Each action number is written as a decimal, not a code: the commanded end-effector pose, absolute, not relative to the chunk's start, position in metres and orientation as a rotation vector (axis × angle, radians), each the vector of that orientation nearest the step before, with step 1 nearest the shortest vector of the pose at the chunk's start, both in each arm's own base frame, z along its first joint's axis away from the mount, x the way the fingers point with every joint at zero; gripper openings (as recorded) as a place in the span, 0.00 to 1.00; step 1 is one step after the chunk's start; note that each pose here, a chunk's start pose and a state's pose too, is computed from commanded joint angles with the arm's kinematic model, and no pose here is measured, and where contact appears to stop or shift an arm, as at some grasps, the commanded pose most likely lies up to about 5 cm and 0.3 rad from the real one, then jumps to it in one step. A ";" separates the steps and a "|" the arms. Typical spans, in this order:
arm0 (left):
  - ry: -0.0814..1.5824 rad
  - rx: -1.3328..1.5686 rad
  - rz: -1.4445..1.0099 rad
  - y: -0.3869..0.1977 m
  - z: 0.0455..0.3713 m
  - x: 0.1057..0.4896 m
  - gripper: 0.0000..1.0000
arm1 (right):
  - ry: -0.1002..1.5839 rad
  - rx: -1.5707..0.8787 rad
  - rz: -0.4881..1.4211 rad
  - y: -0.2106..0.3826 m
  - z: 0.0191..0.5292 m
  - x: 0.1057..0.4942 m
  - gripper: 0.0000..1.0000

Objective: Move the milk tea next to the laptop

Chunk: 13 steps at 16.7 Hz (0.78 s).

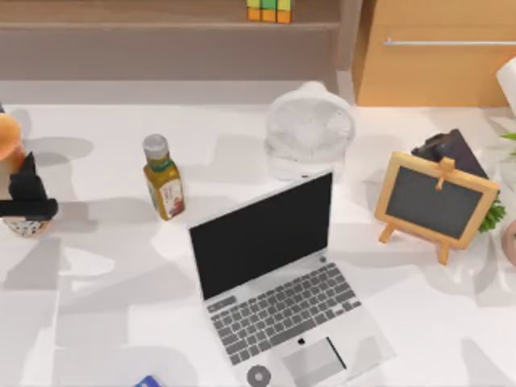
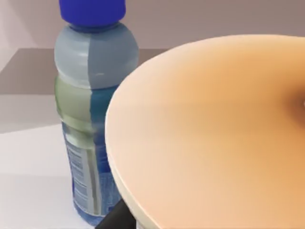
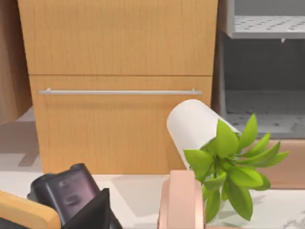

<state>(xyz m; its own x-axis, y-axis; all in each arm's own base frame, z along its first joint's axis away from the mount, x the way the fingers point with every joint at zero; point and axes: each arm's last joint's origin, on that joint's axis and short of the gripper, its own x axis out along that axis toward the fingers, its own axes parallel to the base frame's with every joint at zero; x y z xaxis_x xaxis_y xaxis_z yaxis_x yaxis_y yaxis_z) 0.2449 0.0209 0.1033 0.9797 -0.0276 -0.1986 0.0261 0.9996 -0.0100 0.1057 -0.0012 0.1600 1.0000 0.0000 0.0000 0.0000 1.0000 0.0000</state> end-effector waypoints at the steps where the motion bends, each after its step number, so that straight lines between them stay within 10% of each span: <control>1: 0.200 -0.007 -0.027 0.021 0.103 0.245 0.00 | 0.000 0.000 0.000 -0.001 0.160 0.106 1.00; 13: 0.204 -0.006 -0.026 0.021 0.112 0.244 0.00 | 0.000 0.000 0.000 -0.001 0.160 0.106 1.00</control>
